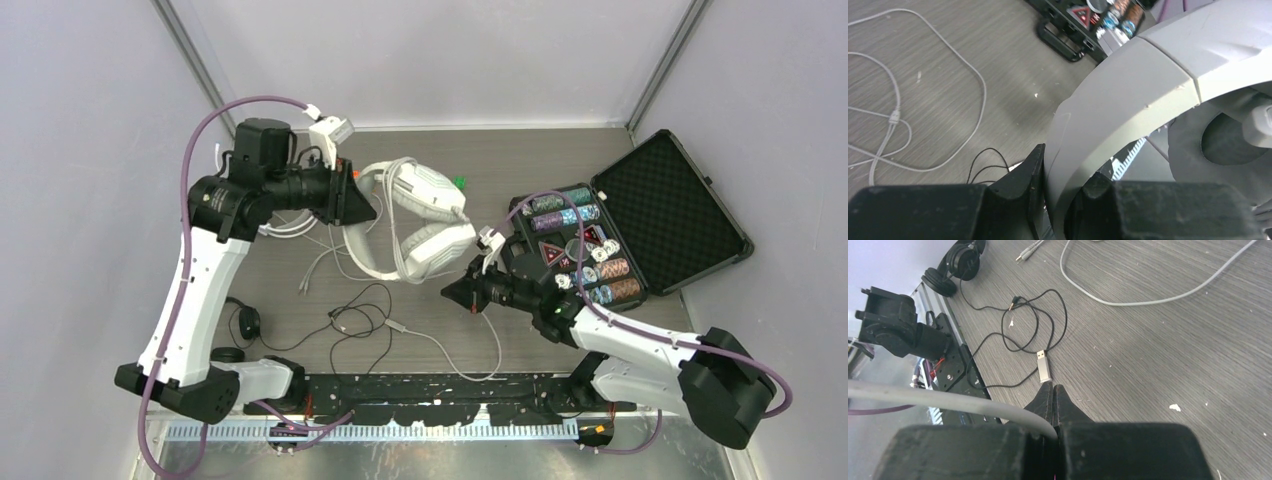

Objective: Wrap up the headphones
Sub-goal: Wrap the headphones cable around the headphones.

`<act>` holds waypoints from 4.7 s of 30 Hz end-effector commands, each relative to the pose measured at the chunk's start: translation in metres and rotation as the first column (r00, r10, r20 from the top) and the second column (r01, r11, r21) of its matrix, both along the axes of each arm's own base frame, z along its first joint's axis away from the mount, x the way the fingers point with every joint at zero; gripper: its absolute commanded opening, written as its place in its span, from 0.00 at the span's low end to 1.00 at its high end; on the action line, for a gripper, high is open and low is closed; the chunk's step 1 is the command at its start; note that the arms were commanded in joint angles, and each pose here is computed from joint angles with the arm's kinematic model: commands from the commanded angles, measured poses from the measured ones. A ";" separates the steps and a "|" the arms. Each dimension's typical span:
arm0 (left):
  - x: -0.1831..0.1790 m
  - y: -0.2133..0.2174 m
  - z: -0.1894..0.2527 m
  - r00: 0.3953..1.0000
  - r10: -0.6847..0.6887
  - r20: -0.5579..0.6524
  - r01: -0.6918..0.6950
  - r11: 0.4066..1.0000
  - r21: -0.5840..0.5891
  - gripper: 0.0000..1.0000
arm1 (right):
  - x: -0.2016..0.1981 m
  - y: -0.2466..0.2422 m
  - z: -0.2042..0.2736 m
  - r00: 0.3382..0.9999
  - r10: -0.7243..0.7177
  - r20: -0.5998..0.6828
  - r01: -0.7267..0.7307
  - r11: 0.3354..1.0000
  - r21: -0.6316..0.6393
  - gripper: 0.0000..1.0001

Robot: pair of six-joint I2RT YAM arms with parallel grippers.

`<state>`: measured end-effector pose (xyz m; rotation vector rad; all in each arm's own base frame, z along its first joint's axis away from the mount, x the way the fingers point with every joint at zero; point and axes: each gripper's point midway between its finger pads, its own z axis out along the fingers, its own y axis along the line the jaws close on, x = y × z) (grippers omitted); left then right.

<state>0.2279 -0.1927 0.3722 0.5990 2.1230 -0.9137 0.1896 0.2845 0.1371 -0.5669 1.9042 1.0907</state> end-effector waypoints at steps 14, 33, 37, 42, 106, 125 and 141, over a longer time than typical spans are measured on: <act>-0.046 -0.023 -0.067 0.824 -0.510 0.245 0.446 0.852 0.273 0.00 | -0.013 0.007 0.037 0.971 0.168 -0.170 -0.169 0.986 0.010 0.01; -0.025 -0.018 -0.116 0.734 -0.616 0.285 0.326 0.689 0.647 0.00 | -0.056 0.006 0.096 0.892 0.285 -0.351 -0.241 0.956 0.164 0.01; -0.020 -0.015 -0.120 0.697 -0.654 0.293 0.273 0.620 0.735 0.00 | -0.061 0.005 0.103 0.880 0.294 -0.373 -0.240 0.953 0.187 0.01; -0.013 -0.016 -0.116 0.655 -0.676 0.338 0.202 0.587 0.784 0.00 | -0.063 0.006 0.107 0.874 0.298 -0.384 -0.231 0.950 0.211 0.01; 0.058 0.008 -0.078 0.852 0.231 0.470 -0.497 0.642 0.584 0.00 | -0.081 0.045 0.192 0.939 0.322 -0.120 -0.269 0.905 0.328 0.01; 0.064 0.001 -0.074 0.794 0.480 0.372 -0.605 0.682 0.411 0.00 | -0.068 0.072 0.209 0.953 0.280 -0.116 -0.243 0.935 0.260 0.01; 0.081 0.016 -0.039 0.696 0.696 0.175 -0.714 0.697 0.070 0.00 | -0.066 0.056 0.142 0.978 0.169 -0.121 -0.155 0.981 0.118 0.01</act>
